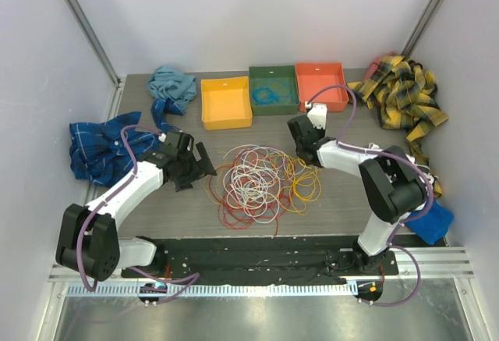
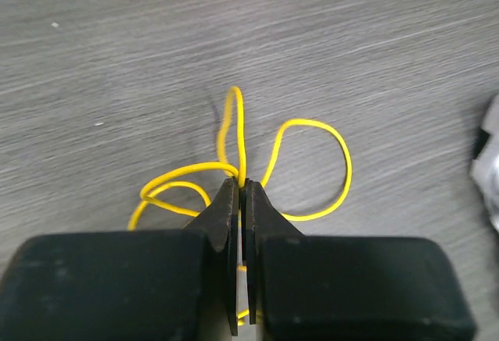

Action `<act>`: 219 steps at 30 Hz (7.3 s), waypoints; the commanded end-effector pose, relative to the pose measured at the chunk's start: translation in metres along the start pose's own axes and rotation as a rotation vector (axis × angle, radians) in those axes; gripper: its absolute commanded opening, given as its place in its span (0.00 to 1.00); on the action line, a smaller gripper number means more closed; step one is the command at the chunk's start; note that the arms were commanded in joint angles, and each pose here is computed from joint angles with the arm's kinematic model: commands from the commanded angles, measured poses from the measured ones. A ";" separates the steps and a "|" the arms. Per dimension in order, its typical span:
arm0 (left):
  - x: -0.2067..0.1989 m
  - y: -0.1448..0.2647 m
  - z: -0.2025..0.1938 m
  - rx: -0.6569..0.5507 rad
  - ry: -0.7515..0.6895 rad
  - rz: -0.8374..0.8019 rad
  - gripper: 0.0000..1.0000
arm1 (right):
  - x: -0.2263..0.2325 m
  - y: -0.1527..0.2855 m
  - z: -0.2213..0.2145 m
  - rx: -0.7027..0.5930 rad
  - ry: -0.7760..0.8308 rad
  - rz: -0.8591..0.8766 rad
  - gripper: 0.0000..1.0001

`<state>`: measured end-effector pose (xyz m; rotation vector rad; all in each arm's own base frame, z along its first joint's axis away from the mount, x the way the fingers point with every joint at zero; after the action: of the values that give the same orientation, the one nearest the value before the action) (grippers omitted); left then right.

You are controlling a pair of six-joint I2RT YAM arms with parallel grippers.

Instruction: Untangle the cables

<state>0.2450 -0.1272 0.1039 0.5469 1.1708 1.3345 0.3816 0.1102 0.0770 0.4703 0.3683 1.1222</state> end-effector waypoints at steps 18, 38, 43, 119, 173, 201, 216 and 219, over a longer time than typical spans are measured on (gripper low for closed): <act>-0.097 0.076 0.059 -0.355 0.013 -0.516 1.00 | 0.029 0.262 0.209 -0.260 -0.301 0.647 0.01; -0.232 0.126 0.013 -0.729 -0.238 -0.987 0.98 | 0.040 0.281 0.175 -0.100 -0.420 0.860 0.01; -0.233 0.121 0.018 -0.757 -0.247 -0.949 0.94 | 0.041 0.282 0.172 -0.093 -0.412 0.866 0.01; -0.251 0.254 0.057 -0.805 -0.427 -0.902 0.00 | 0.024 0.272 0.070 -0.073 -0.339 1.125 0.63; -0.179 0.064 0.329 -0.955 -0.245 -0.182 0.00 | -0.033 0.257 0.083 -0.211 -0.322 0.880 0.62; -0.167 0.060 0.116 -0.616 -0.254 -0.151 1.00 | -0.049 0.196 0.048 -0.156 -0.329 0.501 0.65; -0.082 0.083 0.004 -0.517 -0.190 -0.199 1.00 | 0.015 0.161 -0.033 0.199 -0.404 0.514 0.65; -0.079 0.081 -0.001 -0.499 -0.201 -0.201 1.00 | 0.013 0.161 -0.032 0.204 -0.440 0.494 0.65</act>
<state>0.2218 -0.1847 0.2026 0.2028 0.6604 1.2871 0.2367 0.1743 0.1144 0.9425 0.1255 1.4385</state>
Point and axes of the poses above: each gripper's point midway between its finger pads, its own y axis back along the fingers, its own x axis along the line the jaws close on, z = x × y, the point moved 3 cm from there along y, back along the fingers, and after that the axes turned 9 degrees about -y, right-handed, at the moved point
